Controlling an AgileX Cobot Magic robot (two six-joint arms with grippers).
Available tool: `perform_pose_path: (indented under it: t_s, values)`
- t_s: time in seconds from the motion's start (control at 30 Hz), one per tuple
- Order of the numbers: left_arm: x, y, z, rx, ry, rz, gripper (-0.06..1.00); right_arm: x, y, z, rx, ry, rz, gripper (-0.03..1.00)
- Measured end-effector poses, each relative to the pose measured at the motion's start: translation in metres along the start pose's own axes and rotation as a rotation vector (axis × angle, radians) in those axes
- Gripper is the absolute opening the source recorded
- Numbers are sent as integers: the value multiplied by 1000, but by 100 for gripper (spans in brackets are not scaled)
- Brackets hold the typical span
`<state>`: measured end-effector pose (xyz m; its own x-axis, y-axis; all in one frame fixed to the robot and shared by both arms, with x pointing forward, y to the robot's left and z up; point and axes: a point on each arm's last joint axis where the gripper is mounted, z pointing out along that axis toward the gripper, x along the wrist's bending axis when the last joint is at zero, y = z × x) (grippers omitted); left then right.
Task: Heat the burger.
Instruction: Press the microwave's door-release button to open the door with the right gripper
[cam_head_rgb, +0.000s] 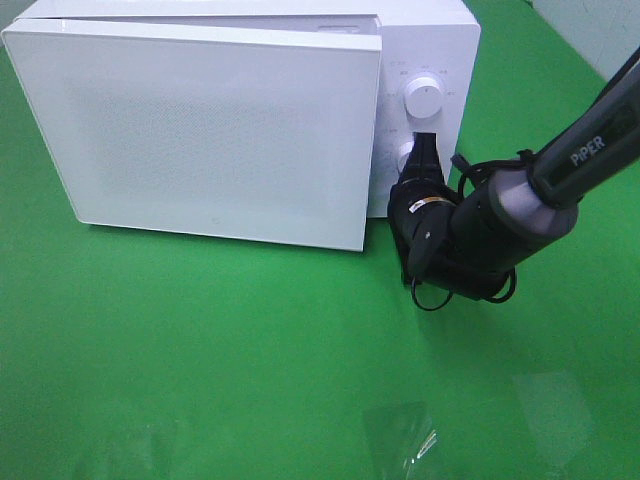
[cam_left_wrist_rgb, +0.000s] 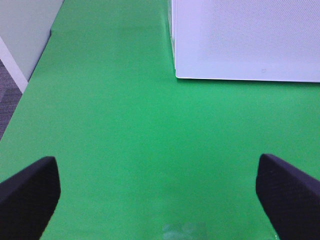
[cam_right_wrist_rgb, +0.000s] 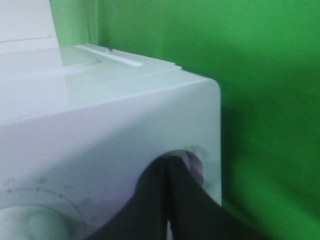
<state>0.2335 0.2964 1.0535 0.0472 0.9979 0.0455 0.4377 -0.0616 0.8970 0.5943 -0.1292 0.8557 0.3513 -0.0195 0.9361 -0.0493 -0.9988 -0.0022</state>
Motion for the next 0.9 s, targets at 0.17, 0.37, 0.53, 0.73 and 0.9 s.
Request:
perform_pose_path:
  t_s: [0.17,0.37,0.53,0.73,0.9]
  values:
    - [1,0,0,1,7,4,99,1,-6,4,-24,-40,48,2]
    - [1,0,0,1,8,4,99,1,-6,4,-35,-43,40,2]
    - [1,0,0,1,9,5,99,1,-6,5,-34,-42,40,2]
    - [1,0,0,1,9,5,99,7,1,-3,15,-36,-19,2]
    - [1,0,0,1,9,5,99,11,4,-7,74,-70,-56,2]
